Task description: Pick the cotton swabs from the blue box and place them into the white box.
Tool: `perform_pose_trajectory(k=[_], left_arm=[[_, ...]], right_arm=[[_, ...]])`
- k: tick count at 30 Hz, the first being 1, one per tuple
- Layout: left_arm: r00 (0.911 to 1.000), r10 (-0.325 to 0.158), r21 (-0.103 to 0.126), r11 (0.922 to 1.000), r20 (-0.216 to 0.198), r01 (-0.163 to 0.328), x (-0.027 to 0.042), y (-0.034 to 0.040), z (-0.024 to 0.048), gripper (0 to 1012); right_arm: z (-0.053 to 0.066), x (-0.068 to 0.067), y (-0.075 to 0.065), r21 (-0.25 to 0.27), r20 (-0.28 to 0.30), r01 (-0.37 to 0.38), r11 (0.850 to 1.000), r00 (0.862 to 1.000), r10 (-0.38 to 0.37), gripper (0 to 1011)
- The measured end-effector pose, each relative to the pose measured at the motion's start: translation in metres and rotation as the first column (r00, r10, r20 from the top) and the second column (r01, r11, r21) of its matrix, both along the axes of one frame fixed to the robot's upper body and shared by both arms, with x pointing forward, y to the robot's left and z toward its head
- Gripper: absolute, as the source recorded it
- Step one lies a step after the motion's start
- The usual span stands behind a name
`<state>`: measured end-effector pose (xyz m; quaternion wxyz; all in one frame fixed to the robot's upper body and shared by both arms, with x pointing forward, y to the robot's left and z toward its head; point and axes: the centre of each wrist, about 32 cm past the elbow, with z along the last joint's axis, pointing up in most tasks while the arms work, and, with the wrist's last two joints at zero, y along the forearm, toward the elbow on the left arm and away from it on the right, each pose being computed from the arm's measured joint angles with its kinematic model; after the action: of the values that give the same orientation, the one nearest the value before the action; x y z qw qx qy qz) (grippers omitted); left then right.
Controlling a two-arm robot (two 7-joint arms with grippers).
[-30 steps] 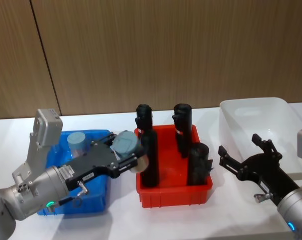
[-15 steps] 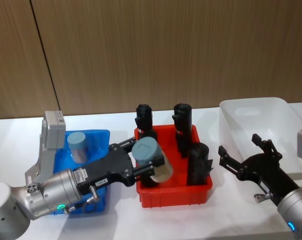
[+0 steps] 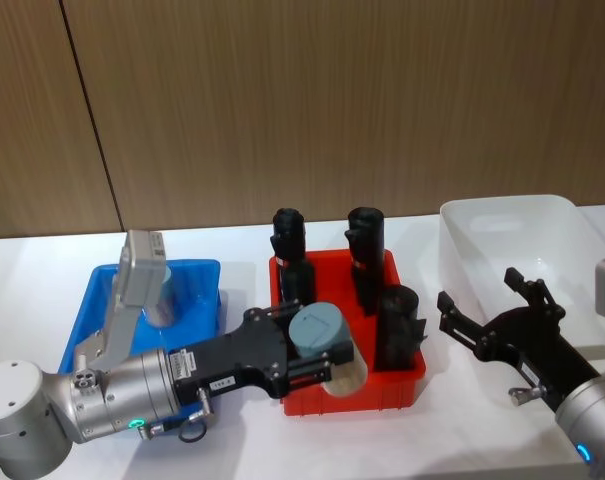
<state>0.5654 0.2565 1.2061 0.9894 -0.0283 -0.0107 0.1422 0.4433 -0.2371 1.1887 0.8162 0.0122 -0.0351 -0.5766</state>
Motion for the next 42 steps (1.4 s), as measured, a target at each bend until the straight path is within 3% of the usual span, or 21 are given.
perform_pose_trajectory(k=[7, 14, 34, 42], left_arm=[[0.9999, -0.009, 0.025, 0.9996, -0.008, 0.009, -0.0022, -0.0014, 0.0024, 663], [1.0000, -0.002, 0.032, 0.9995, 0.002, 0.002, -0.0052, -0.0007, 0.0055, 663], [0.9990, 0.030, 0.034, 0.9990, 0.033, -0.031, -0.0117, 0.0057, 0.0133, 663], [0.9987, 0.034, 0.034, 0.9988, 0.037, -0.035, -0.0125, 0.0066, 0.0143, 663]], right_arm=[[0.000, 0.000, 0.000, 0.000, 0.000, 0.000, 1.000, 1.000, 0.000, 1001], [0.000, 0.000, 0.000, 0.000, 0.000, 0.000, 1.000, 1.000, 0.000, 1001], [0.000, 0.000, -0.001, -0.005, 0.001, -0.013, 1.000, 1.000, 0.013, 1001], [0.003, 0.004, -0.005, -0.050, -0.012, -0.051, 0.997, 0.999, 0.051, 1001]])
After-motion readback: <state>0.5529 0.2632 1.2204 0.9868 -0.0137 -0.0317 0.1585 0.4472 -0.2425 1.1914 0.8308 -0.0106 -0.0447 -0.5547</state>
